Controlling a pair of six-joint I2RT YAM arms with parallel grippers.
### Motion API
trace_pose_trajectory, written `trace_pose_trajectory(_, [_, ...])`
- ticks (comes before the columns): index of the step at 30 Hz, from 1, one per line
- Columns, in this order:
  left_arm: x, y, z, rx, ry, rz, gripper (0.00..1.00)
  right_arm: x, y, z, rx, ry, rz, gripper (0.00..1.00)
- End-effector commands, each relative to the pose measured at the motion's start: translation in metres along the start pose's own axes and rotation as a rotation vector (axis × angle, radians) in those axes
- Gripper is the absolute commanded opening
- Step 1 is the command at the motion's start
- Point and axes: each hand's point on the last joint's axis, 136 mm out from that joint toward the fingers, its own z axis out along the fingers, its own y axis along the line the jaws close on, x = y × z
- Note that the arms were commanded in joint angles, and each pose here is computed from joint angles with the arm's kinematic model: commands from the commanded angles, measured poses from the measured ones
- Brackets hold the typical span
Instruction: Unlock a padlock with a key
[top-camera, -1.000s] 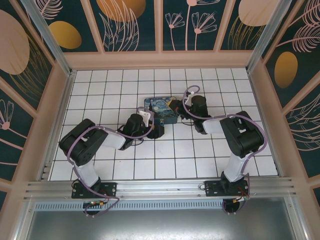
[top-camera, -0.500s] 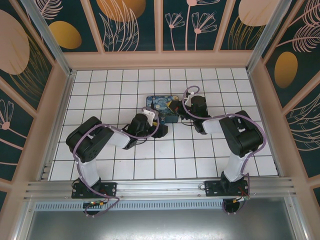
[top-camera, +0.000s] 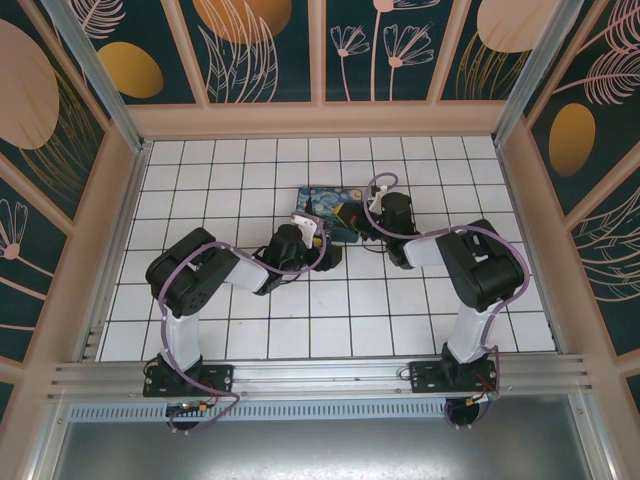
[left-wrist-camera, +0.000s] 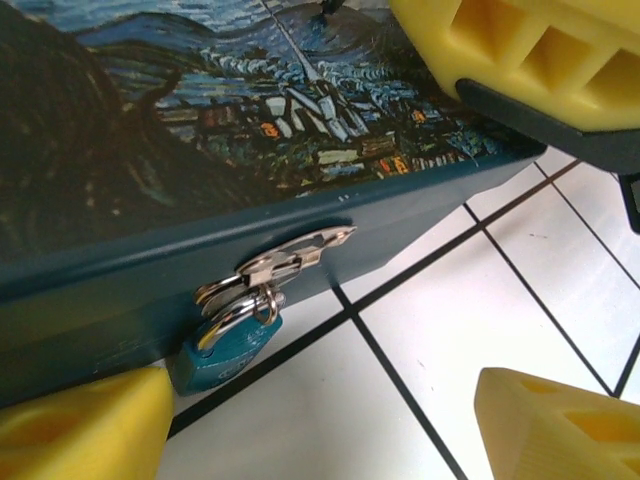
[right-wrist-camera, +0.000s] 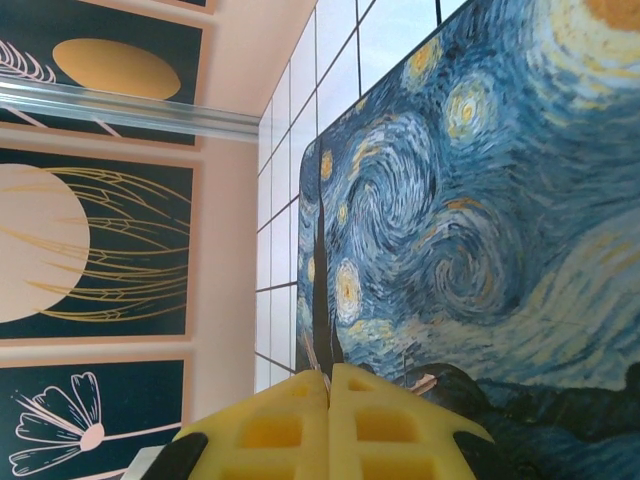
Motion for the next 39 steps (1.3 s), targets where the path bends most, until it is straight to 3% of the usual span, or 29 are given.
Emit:
trace_pose_trajectory(1, [0.007,-0.003,0.009,0.023,0.025,0.016,0.79,0.004,-0.01,0.003,0.012,0.017,0.005,0.0])
trace_pose_trajectory(8, [0.004,-0.016,0.015,0.083,0.037,0.007,0.79,0.007,-0.015,0.003,0.025,0.022,0.01,0.0])
trace_pose_trajectory(15, [-0.016,-0.038,0.005,0.17,-0.02,-0.041,0.8,0.007,-0.02,0.004,0.031,0.023,0.017,0.0])
trace_pose_trajectory(29, [-0.011,-0.012,0.017,0.058,-0.046,-0.094,0.81,0.011,-0.027,0.004,0.031,0.028,0.032,0.0])
trace_pose_trajectory(39, [-0.046,-0.061,-0.012,0.275,-0.117,-0.144,0.8,0.012,-0.029,0.003,0.037,0.027,0.033,0.0])
